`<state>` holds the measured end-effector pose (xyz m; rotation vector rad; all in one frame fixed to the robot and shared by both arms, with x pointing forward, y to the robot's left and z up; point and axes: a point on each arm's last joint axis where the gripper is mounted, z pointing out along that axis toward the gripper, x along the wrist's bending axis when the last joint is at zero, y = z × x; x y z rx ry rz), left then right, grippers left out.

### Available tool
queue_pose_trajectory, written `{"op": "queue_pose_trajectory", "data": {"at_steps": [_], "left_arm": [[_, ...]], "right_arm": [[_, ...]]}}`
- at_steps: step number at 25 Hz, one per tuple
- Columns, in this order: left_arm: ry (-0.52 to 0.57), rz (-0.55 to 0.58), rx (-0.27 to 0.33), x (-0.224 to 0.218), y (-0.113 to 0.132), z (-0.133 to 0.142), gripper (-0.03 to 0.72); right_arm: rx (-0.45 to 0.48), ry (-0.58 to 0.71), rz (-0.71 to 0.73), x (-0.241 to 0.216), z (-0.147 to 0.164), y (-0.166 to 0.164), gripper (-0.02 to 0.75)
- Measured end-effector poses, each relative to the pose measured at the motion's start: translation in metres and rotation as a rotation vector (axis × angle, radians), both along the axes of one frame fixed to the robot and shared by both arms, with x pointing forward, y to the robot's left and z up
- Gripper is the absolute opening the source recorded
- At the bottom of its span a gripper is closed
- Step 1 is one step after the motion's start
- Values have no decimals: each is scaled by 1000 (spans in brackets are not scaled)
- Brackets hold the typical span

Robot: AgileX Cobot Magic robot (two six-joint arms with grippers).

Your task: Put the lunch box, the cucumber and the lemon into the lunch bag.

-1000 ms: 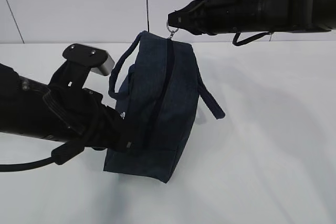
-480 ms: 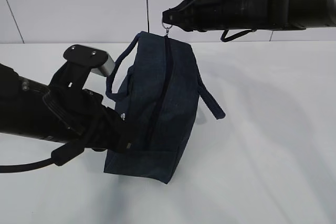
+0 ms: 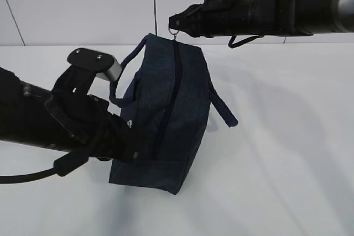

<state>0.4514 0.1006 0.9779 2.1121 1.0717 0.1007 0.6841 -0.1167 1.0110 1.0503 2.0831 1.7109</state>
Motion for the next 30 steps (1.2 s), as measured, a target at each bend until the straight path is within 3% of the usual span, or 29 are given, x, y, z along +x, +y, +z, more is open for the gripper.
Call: {"op": "queue_pose_trajectory", "data": {"at_steps": [9,11,16,18,24,30], "left_arm": [[-8,10,3,1,1,-1,29],[-9,11,4,1,1,-1,90],[-10,14,0,1,1,0,330],[-15,12,-6,0,2,3,368],[-51,9,-78,-9,8,30,391],[23,83,-169,-2,35,57,392]], "right_arm": [[20,2,28,-2,1,2,7],[23,3,31,-2,1,2,7],[38,12,44,-3,2,3,7],[44,15,49,-4,2,4,7],[53,16,64,-5,3,4,7],[52,14,69,-5,3,4,6]]}}
